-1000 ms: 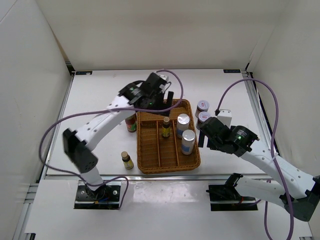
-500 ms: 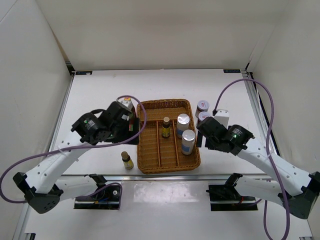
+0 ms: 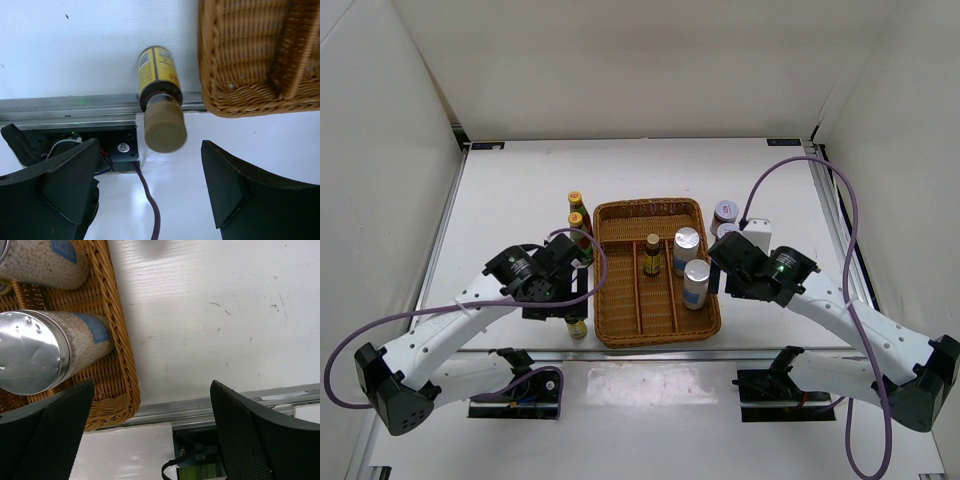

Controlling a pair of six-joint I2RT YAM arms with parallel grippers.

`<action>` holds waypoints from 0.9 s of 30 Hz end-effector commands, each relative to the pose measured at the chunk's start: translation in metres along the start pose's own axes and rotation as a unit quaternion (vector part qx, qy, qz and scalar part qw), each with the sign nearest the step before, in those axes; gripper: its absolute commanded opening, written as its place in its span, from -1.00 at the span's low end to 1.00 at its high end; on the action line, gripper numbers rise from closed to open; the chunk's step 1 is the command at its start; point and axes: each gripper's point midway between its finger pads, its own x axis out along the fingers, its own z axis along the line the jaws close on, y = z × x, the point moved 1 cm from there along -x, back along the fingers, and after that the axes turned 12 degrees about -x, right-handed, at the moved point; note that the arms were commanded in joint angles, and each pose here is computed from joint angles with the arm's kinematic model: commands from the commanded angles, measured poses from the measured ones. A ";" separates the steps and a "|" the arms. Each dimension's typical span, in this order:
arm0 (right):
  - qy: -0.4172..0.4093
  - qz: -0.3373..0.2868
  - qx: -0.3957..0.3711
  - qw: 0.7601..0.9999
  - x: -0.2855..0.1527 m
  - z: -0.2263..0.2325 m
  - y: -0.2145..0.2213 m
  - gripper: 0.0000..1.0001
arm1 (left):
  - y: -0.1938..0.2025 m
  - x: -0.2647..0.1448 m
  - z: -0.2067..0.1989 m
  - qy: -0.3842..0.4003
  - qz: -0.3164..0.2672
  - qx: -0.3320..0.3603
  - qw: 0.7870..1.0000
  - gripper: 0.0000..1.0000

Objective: Organize the condiment bottles

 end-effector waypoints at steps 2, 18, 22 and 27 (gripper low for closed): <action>-0.004 -0.015 0.013 1.000 -0.003 0.003 -0.012 0.99 | 0.001 0.006 -0.008 0.023 -0.007 -0.016 1.000 0.80; -0.008 -0.012 0.008 1.000 -0.004 0.004 -0.011 0.99 | -0.004 0.026 -0.021 0.027 -0.004 0.000 1.000 0.28; -0.006 -0.009 0.006 1.000 -0.002 0.004 -0.008 0.99 | -0.002 0.024 -0.022 0.036 0.001 0.000 0.999 0.08; -0.006 -0.009 0.006 1.000 -0.002 0.004 -0.008 0.99 | 0.001 0.024 -0.021 0.039 0.005 0.000 0.999 -0.30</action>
